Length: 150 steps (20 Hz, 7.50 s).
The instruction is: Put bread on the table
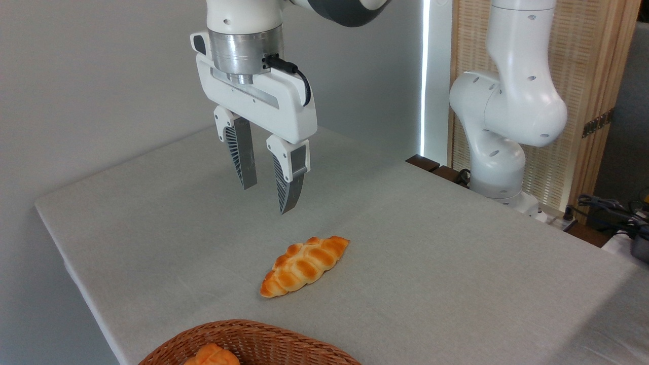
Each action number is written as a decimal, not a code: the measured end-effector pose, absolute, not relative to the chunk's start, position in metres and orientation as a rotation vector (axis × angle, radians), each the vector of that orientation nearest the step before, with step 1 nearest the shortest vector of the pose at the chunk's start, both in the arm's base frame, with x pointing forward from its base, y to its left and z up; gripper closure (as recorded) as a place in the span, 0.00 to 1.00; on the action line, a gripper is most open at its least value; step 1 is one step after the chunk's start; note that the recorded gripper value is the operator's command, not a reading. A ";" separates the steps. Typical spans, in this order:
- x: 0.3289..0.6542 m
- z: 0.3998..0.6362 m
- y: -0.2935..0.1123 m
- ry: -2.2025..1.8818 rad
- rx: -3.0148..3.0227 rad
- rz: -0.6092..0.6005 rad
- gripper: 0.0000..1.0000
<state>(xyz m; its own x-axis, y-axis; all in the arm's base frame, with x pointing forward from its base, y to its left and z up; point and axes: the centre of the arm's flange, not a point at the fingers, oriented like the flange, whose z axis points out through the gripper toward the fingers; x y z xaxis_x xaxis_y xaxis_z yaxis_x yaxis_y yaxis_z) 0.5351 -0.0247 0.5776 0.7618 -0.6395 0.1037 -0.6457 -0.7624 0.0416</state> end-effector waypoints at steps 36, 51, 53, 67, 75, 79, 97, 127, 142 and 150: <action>0.538 0.574 -0.030 -1.063 2.873 0.116 0.00; 0.539 0.585 -0.028 -1.062 2.879 0.151 0.00; 0.539 0.585 -0.028 -1.062 2.880 0.156 0.00; 0.601 0.555 0.005 -0.965 2.989 0.663 0.00; 0.640 0.490 0.045 -0.879 3.078 0.763 0.00; 0.645 0.470 0.058 -0.876 3.101 0.719 0.00; 0.657 0.420 0.055 -0.987 3.100 0.597 0.65; 0.618 0.549 0.066 -1.014 3.049 0.752 0.51; 0.520 0.467 0.039 -1.028 2.900 0.194 0.00; 0.521 0.464 0.039 -1.028 2.900 0.186 0.00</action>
<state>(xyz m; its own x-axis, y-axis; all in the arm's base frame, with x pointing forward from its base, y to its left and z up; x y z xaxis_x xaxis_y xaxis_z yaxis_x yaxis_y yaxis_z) 0.5210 0.0387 0.4640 0.7703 -0.6236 0.1333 -0.6307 -0.7759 0.0152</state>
